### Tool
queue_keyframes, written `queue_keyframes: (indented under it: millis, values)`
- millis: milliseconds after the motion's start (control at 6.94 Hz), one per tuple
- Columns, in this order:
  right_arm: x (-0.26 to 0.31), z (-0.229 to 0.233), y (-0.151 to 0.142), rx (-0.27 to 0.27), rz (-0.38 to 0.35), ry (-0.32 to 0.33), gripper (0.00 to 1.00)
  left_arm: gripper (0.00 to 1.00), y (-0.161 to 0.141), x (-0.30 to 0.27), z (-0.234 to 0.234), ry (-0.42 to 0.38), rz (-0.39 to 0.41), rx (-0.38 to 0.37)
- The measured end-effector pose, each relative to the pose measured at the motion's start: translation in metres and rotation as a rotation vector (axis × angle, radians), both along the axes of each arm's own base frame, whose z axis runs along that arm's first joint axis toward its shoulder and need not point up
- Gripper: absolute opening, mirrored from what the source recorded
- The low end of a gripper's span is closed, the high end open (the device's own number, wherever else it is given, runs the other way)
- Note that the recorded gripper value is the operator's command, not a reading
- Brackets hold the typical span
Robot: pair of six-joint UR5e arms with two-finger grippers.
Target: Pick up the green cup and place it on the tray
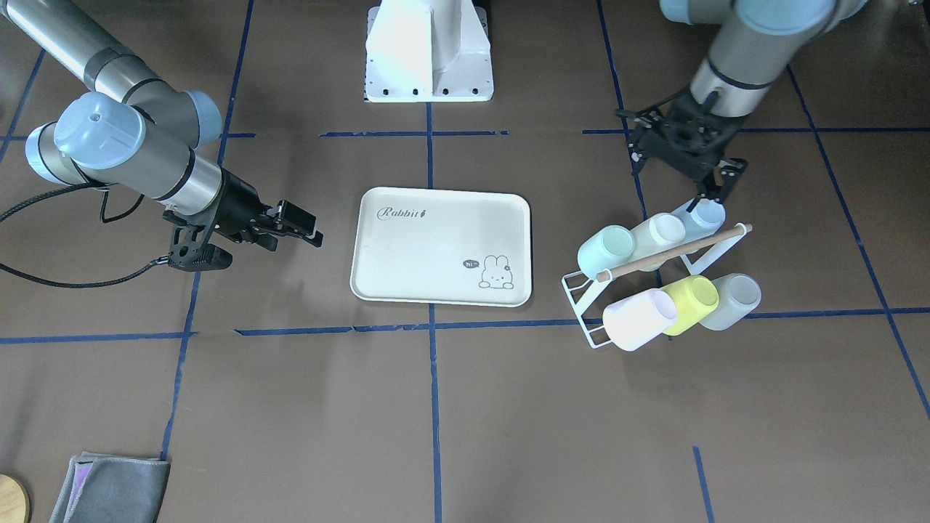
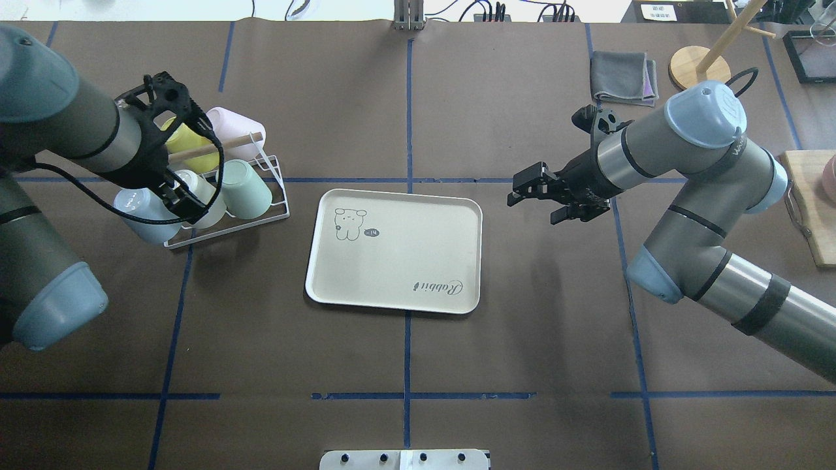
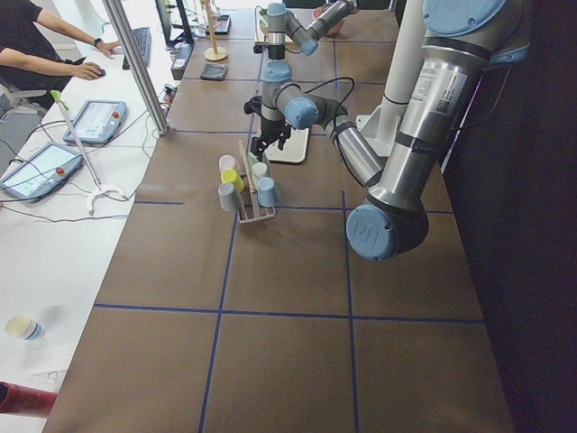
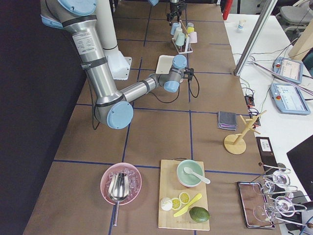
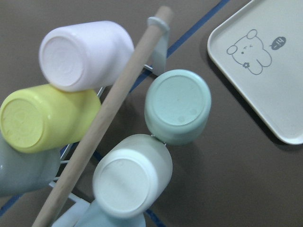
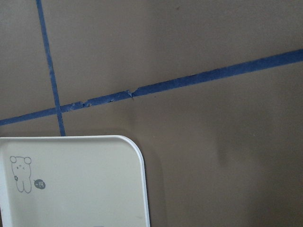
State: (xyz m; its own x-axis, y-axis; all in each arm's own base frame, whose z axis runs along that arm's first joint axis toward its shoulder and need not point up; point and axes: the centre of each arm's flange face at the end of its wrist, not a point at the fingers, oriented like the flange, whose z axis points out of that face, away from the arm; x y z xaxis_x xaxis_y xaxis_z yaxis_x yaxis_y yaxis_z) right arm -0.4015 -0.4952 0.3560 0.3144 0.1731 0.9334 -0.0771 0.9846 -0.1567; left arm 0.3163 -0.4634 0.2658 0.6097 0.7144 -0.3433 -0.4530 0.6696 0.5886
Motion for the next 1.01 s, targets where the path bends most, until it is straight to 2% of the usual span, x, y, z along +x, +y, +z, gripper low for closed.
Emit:
queue_keyframes:
  millis: [288, 577, 721, 865, 1009]
  values:
    - [0.0, 0.002, 0.001, -0.003, 0.001, 0.003, 1.0, 1.0, 0.027, 0.031, -0.03, -0.136, -0.011, 0.085]
    - [0.0, 0.003, 0.001, -0.005, 0.002, 0.003, 1.0, 1.0, 0.048, 0.053, -0.041, -0.19, -0.004, 0.153]
    - [0.0, 0.003, 0.001, -0.005, 0.002, 0.004, 1.0, 1.0, 0.064, 0.071, -0.043, -0.226, 0.018, 0.213]
    - [0.0, 0.004, 0.001, -0.006, 0.002, 0.004, 1.0, 1.0, 0.078, 0.089, -0.045, -0.29, 0.053, 0.313]
    - [0.001, 0.004, 0.001, -0.007, 0.001, 0.004, 1.0, 1.0, 0.087, 0.102, -0.048, -0.397, 0.108, 0.439]
